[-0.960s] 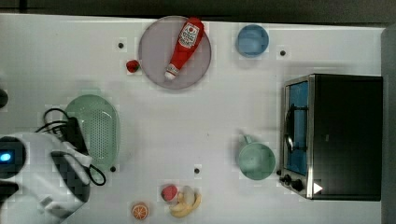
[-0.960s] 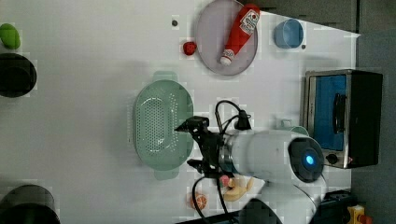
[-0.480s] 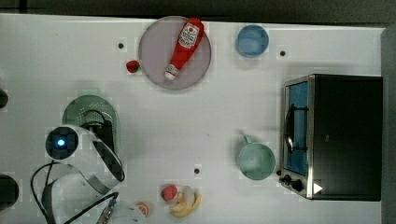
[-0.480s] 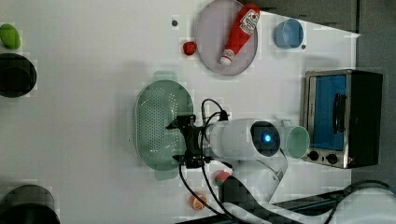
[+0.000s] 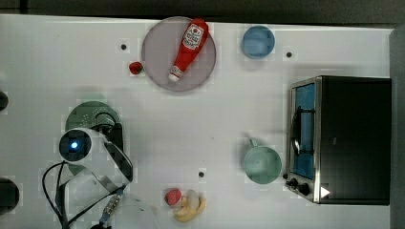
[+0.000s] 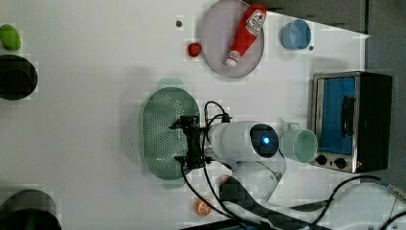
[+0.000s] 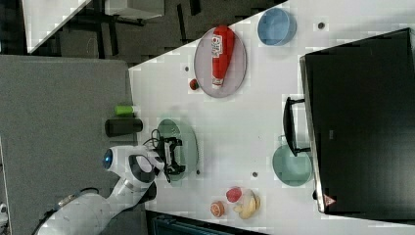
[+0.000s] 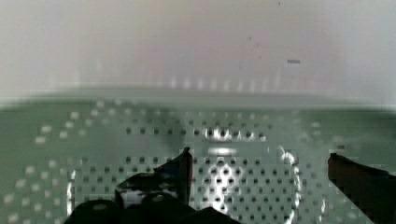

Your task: Drag strainer left to right.

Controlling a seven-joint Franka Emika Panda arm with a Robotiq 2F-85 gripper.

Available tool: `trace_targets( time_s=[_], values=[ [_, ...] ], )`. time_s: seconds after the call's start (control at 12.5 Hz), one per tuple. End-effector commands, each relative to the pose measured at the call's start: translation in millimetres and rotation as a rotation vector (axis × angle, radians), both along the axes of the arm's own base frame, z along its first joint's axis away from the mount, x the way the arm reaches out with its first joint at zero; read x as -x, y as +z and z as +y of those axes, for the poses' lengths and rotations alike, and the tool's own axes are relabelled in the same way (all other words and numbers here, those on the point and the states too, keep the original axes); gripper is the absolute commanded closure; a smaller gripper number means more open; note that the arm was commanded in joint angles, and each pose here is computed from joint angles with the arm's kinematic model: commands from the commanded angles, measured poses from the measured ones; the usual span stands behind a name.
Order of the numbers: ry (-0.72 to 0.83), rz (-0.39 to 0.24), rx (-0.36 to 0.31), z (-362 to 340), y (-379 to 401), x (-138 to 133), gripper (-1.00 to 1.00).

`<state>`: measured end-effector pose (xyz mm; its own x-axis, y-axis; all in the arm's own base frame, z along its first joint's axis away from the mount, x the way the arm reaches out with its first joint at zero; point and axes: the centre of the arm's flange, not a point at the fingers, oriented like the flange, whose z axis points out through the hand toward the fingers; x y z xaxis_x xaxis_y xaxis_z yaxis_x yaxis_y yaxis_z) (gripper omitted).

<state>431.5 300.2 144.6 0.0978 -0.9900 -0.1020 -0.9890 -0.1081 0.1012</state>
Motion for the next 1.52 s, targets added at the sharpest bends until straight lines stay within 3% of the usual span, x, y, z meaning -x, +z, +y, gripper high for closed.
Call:
trace_targets(
  time_s=[0.08, 1.52],
  values=[
    [-0.075, -0.047, -0.003, -9.7, 12.3, -14.8, -1.0],
    [-0.095, -0.041, 0.088, -198.2, 14.6, -33.4, -1.0]
  ],
)
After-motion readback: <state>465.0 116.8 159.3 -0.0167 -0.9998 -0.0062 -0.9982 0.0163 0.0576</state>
